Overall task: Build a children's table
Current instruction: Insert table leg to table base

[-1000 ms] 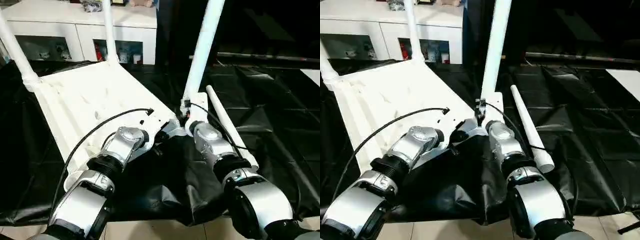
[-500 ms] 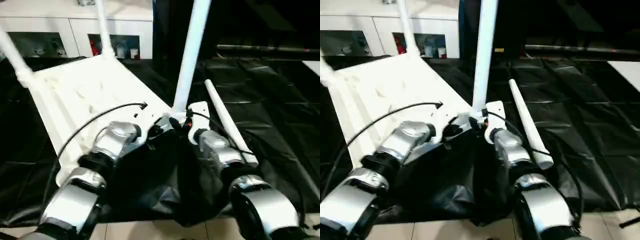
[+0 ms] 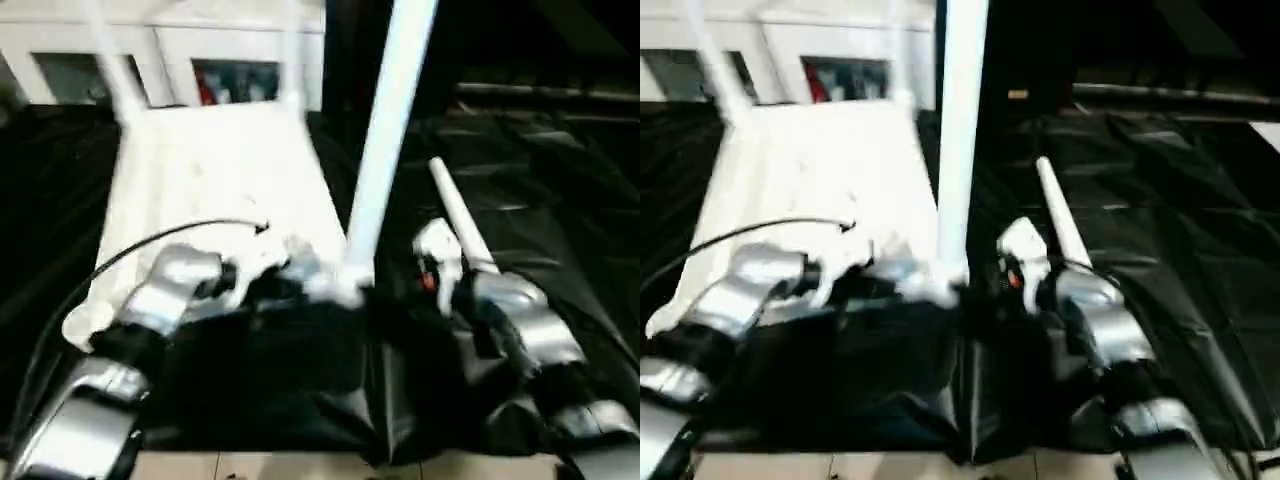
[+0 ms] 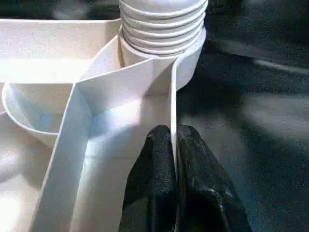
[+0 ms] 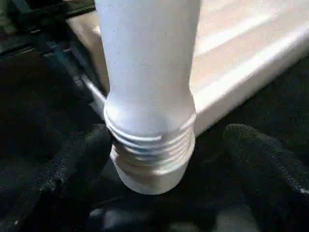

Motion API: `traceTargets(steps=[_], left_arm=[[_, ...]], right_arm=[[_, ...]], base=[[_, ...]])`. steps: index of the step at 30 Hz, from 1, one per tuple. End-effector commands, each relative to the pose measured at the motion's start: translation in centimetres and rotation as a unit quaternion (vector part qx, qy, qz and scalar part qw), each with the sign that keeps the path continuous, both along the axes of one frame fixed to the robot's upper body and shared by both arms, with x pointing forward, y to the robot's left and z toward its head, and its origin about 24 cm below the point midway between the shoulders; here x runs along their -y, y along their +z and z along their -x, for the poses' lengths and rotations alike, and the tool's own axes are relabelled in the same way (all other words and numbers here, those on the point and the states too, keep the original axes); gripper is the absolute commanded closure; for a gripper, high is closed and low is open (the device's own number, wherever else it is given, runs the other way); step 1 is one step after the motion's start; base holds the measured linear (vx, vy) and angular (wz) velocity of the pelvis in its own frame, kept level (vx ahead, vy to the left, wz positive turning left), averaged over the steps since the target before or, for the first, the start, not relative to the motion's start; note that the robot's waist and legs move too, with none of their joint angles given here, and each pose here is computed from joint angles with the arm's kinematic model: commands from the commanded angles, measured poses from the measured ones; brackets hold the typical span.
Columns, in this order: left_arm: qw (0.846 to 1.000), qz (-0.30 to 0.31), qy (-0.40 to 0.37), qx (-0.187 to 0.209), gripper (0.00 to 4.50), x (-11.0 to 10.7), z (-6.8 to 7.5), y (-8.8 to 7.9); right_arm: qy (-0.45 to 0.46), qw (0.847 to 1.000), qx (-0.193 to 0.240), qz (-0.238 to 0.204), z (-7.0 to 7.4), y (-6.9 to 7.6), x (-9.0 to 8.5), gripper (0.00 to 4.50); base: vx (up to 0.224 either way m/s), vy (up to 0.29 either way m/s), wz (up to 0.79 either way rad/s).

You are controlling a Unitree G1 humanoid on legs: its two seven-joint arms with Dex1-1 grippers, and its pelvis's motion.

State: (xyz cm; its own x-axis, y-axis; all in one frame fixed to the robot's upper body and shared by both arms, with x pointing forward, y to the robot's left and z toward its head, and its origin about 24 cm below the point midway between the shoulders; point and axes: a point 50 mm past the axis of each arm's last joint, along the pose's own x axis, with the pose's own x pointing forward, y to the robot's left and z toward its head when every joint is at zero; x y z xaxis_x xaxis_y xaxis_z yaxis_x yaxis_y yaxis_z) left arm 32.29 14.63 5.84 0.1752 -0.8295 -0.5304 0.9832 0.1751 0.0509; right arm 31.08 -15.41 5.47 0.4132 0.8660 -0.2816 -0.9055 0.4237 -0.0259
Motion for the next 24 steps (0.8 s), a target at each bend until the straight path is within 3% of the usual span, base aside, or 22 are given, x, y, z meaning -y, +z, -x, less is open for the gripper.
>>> traceTargets(steps=[1, 5, 12, 24], left_arm=[[0.998, 0.035, -0.052, -0.012, 4.5, 1.2, 0.8, 0.1], [0.997, 0.031, -0.063, -0.015, 4.5, 1.0, 1.1, 0.2], [0.997, 0.035, -0.071, -0.015, 4.5, 1.2, 1.3, 0.3], [0.997, 0.028, -0.068, -0.015, 4.5, 0.9, 1.3, 0.2]], right_arm=[[0.027, 0.999, 0.019, 0.001, 0.2, 1.1, -0.1, 0.41], [0.072, 0.997, 0.022, 0.025, 1.0, 0.9, -0.3, 0.41], [0.086, 0.996, 0.021, 0.026, 1.0, 0.8, -1.3, 0.41], [0.083, 0.996, 0.023, 0.027, 0.5, 0.3, -2.2, 1.54]], base=[[0.0, 0.0, 0.0], [0.0, 0.0, 0.0], [0.0, 0.0, 0.0], [0.0, 0.0, 0.0]])
